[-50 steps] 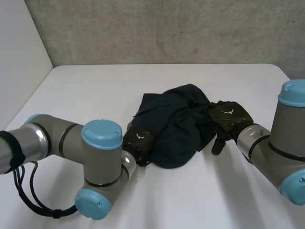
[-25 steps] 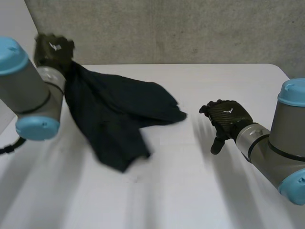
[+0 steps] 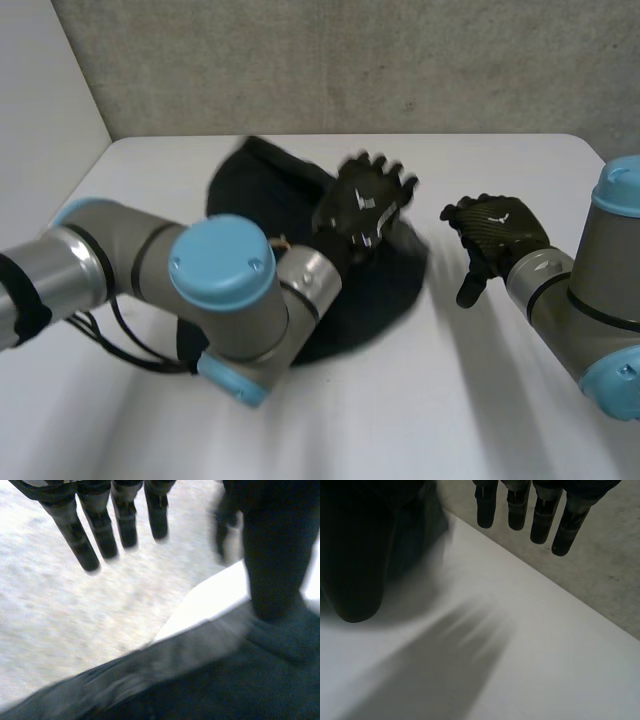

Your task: Fold the shorts.

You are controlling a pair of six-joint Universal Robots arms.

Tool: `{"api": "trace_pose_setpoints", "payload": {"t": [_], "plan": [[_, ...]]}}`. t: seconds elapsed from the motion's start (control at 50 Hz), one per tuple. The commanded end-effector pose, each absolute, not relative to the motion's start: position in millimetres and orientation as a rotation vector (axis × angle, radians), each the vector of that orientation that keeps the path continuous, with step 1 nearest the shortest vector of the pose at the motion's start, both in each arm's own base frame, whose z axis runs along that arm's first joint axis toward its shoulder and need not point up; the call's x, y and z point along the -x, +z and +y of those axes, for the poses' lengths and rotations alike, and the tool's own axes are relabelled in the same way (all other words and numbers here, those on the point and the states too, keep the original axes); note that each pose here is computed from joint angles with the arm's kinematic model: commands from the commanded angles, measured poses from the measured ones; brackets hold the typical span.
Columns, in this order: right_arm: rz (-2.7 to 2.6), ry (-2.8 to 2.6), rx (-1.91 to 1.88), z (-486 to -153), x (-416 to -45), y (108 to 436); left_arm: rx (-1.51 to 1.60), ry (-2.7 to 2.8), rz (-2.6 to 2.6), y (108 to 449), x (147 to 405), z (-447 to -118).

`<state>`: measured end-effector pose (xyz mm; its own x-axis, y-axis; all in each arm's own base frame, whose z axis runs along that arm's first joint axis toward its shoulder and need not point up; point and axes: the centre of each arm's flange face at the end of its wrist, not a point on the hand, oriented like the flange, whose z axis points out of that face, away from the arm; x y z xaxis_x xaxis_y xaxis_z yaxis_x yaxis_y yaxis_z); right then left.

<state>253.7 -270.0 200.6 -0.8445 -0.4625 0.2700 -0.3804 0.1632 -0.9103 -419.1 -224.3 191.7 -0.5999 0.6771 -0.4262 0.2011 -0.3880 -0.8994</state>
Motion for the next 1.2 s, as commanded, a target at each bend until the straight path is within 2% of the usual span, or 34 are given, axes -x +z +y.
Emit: {"api": "trace_pose_setpoints", "payload": {"t": [0.02, 0.1, 0.12, 0.16, 0.22, 0.38, 0.46, 0.6, 0.78, 0.9, 1.06, 1.12, 1.14, 1.2], "plan": [[2.355, -1.844, 0.817, -280.4, -246.1, 203.9, 1.219, 2.02, -1.471, 206.9, 404.7, -208.5], [2.331, -1.856, 0.845, -282.5, -247.5, 207.4, 1.135, 2.135, -1.502, 240.2, 381.7, -223.6], [2.317, -1.847, 0.893, -281.3, -249.2, 207.3, 1.091, 2.175, -1.573, 247.9, 365.4, -232.2], [2.264, -1.829, 1.029, -276.8, -253.7, 204.2, 1.031, 2.203, -1.681, 257.1, 342.6, -235.5], [2.173, -1.808, 1.205, -270.4, -260.2, 201.3, 0.997, 2.158, -1.796, 255.0, 325.6, -228.0], [1.97, -1.818, 1.508, -267.9, -270.9, 197.1, 0.956, 1.75, -2.163, 206.3, 287.4, -183.4], [1.917, -1.791, 1.541, -283.3, -281.1, 173.5, 0.901, 1.544, -2.331, 183.3, 270.3, -164.9], [1.836, -1.733, 1.632, -297.9, -294.1, 142.6, 0.885, 1.479, -2.395, 168.7, 263.1, -154.2], [1.787, -1.735, 1.768, -312.6, -301.2, 116.9, 0.833, 1.557, -2.443, 144.6, 264.1, -176.1], [1.796, -1.731, 1.765, -317.7, -302.7, 111.7, 0.824, 1.562, -2.459, 130.5, 266.8, -186.8], [1.806, -1.782, 1.685, -317.5, -300.6, 138.8, 0.856, 1.613, -2.437, 122.1, 275.7, -201.8], [1.833, -1.81, 1.583, -313.3, -297.2, 164.3, 0.905, 1.675, -2.417, 129.9, 275.8, -210.8], [1.846, -1.822, 1.531, -310.8, -295.0, 177.8, 0.914, 1.698, -2.404, 134.4, 276.0, -212.7], [1.862, -1.838, 1.456, -305.9, -292.1, 198.9, 0.931, 1.868, -2.297, 175.2, 275.6, -217.5]]}}
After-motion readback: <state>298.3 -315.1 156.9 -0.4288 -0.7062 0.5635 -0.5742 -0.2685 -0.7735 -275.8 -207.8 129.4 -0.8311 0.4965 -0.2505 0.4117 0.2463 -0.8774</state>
